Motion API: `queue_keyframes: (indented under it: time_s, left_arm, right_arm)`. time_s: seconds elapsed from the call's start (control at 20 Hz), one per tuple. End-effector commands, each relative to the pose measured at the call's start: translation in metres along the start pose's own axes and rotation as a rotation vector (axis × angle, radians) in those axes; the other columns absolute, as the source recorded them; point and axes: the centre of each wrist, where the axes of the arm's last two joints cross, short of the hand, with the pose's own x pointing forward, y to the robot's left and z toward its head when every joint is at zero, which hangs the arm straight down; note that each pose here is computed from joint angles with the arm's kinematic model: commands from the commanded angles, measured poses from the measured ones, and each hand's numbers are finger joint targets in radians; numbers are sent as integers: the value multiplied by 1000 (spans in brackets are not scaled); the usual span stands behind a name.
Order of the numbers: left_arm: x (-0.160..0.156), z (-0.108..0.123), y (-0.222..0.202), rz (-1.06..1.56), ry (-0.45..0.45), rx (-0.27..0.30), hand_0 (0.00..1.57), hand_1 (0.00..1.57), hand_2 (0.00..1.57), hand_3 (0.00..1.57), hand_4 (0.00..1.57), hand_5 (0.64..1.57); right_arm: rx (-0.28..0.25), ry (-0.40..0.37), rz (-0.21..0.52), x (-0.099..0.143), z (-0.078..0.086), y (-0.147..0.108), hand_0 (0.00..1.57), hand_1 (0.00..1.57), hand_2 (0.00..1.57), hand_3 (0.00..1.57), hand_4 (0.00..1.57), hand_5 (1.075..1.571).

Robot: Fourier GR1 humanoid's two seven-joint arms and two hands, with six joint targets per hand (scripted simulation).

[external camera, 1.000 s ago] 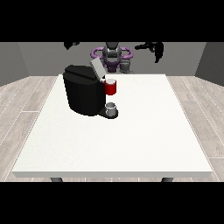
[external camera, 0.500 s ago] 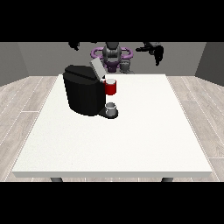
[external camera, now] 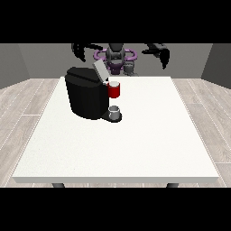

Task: Insert the coffee pod into the coffee machine and close the lid

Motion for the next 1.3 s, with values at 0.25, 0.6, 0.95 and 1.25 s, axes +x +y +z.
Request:
queue_keyframes:
  time_s: [0.25, 0.6, 0.95, 1.25]
  left_arm:
    - [21, 8, 2, -25, -47, 59, 0, 0, 0, 0, 0, 1571]
    - [13, 40, 12, -37, -18, 57, 0, 0, 0, 0, 0, 1571]
    - [38, 23, 13, -45, -69, 76, 0, 0, 0, 0, 124, 1571]
    - [41, 26, 25, -84, -74, 76, 0, 0, 0, 0, 0, 1571]
  right_arm:
    - [63, -40, 2, 7, -27, 7, 0, 0, 0, 0, 0, 1571]
    - [62, 21, 18, 5, -35, 16, 0, 0, 0, 0, 0, 1571]
    - [74, -17, 29, 25, -60, 22, 0, 0, 0, 0, 0, 1571]
    - [98, -41, 41, 15, -61, 39, 0, 0, 0, 0, 0, 1571]
